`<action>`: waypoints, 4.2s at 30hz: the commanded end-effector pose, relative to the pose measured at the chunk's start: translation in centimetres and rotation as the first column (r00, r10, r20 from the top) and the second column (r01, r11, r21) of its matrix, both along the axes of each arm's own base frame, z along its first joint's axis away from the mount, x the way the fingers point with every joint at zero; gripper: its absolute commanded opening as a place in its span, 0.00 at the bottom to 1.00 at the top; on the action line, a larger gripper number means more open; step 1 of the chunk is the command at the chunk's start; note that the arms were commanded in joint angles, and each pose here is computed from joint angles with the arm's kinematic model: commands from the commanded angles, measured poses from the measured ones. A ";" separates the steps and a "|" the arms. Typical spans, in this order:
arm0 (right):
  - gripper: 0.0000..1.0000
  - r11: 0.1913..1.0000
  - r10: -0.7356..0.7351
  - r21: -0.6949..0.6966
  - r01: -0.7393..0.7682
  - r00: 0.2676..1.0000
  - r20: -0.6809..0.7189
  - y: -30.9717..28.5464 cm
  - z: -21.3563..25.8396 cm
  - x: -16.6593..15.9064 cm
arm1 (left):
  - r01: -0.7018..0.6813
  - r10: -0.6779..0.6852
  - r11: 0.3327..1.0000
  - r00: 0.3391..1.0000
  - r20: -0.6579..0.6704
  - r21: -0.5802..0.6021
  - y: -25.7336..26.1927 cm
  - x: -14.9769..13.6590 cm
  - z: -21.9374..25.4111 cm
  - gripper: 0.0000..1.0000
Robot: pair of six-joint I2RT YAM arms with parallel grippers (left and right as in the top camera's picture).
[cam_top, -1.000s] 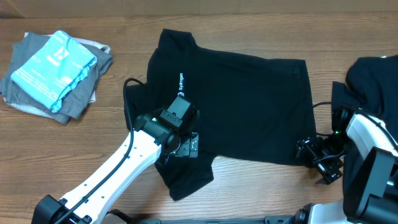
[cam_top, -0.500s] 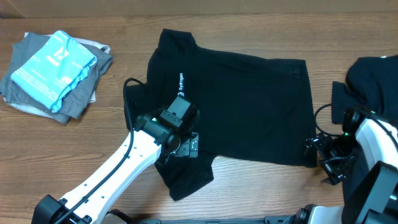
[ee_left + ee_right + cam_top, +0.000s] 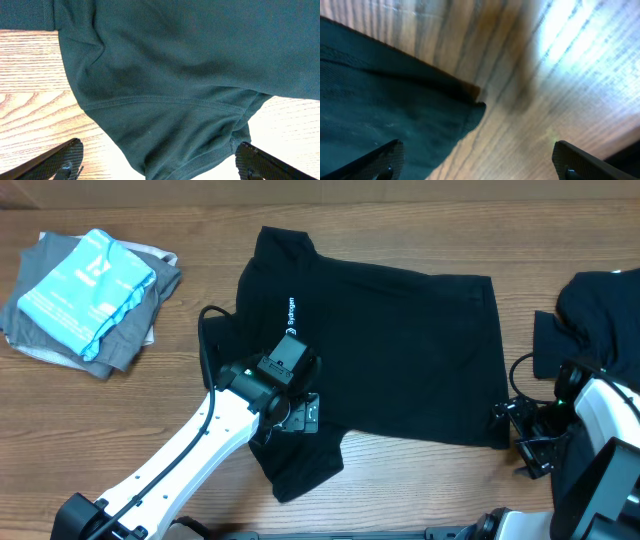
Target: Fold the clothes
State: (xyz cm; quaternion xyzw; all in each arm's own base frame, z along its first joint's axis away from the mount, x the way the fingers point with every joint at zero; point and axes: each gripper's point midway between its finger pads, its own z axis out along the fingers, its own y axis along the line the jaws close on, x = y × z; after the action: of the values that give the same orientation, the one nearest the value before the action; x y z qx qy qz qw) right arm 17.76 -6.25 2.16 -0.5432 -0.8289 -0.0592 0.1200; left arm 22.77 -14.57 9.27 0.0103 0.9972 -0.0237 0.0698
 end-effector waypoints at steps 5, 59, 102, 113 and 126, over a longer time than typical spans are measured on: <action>0.95 1.000 -0.017 -0.004 0.017 1.000 0.008 0.5 -1.3 -0.7 | 0.009 -0.009 1.000 1.000 -0.006 -0.004 0.1 -0.2 -0.1 1.00; 0.50 0.999 -0.004 -0.039 0.004 1.000 -0.011 0.0 -1.7 -1.3 | 0.009 -0.009 1.000 1.000 -0.006 -0.004 0.1 -0.2 -0.1 1.00; 0.63 0.999 -0.017 -0.025 0.021 0.991 0.132 -0.2 -2.0 2.0 | 0.009 -0.009 1.000 1.000 -0.006 -0.004 0.1 -0.2 -0.1 1.00; 0.46 0.998 0.055 -0.023 -0.053 0.987 0.150 -0.1 -2.0 2.0 | 0.009 -0.009 1.000 1.000 -0.006 -0.004 0.1 -0.2 -0.1 1.00; 0.09 0.998 0.059 -0.029 -0.055 0.983 0.176 -0.3 -2.0 2.6 | 0.009 -0.009 1.000 1.000 -0.006 -0.004 0.1 -0.2 -0.1 1.00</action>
State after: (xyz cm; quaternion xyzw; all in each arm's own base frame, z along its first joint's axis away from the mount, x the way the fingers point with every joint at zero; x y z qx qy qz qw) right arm 20.27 -6.65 -0.05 -0.5163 -0.8502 -0.0909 0.0483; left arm 22.75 -14.56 9.25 0.0103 0.9973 -0.0234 0.0695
